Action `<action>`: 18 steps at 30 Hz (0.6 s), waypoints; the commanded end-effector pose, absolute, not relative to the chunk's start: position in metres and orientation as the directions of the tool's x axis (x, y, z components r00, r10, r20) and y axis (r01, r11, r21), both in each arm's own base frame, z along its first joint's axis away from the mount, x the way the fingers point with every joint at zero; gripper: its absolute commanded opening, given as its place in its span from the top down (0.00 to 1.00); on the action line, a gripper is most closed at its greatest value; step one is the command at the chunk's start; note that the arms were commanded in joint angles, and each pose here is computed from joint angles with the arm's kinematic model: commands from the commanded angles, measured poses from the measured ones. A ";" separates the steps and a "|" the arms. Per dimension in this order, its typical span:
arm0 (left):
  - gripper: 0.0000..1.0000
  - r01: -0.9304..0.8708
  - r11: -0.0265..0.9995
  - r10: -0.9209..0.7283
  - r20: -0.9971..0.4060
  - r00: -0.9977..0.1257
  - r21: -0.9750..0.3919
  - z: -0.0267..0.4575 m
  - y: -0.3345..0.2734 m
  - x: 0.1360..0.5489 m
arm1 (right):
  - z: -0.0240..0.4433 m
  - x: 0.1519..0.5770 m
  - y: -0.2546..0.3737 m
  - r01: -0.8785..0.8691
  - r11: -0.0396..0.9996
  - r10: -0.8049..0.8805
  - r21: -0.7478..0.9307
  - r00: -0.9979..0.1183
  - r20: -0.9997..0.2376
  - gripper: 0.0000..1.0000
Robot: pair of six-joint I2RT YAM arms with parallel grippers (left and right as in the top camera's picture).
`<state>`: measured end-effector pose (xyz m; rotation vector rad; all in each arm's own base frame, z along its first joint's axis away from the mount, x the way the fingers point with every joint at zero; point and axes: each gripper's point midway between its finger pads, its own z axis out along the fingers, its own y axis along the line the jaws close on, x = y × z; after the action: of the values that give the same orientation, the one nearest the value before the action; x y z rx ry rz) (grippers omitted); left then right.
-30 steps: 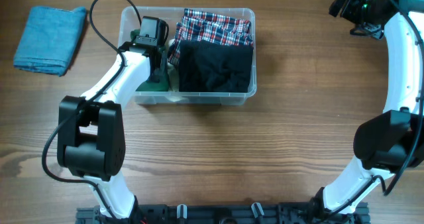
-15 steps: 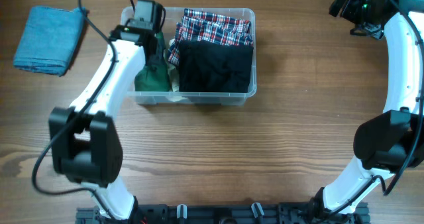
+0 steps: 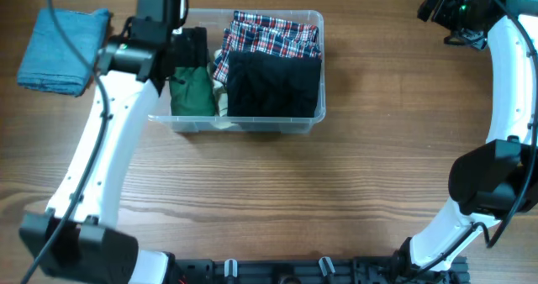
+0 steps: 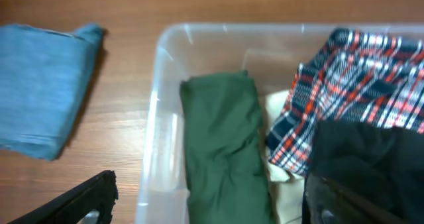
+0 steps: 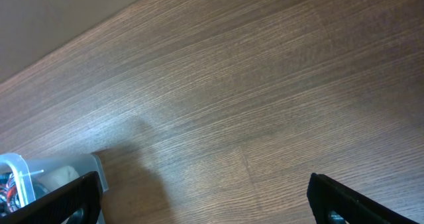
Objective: Pack container
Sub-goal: 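Move the left gripper left to the folded denim cloth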
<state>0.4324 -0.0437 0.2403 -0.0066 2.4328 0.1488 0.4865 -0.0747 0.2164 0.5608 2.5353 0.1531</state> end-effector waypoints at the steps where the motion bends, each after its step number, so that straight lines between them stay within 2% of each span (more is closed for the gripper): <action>1: 0.07 -0.138 0.987 -0.047 -0.685 -0.727 0.079 0.261 -0.008 0.432 | 0.213 0.487 -0.074 0.373 0.903 0.430 0.215 -0.769 -0.472 0.00; 8: 0.03 -0.263 0.964 -0.172 -0.659 -0.732 0.040 0.247 0.055 0.434 | 0.213 0.487 -0.074 0.373 0.903 0.430 0.215 -0.769 -0.472 0.00; 12: 0.03 -0.332 0.943 -0.242 -0.678 -0.694 0.004 0.247 0.092 0.439 | 0.213 0.487 -0.074 0.373 0.902 0.431 0.215 -0.769 -0.472 0.00; 18: 0.01 -0.392 0.920 -0.265 -0.700 -0.663 0.023 0.230 0.138 0.458 | 0.213 0.487 -0.074 0.373 0.902 0.431 0.215 -0.769 -0.472 0.00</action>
<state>0.4437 0.1185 0.2486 -0.4517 2.3193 0.2171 0.4864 -0.0747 0.2164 0.5614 2.5355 0.1532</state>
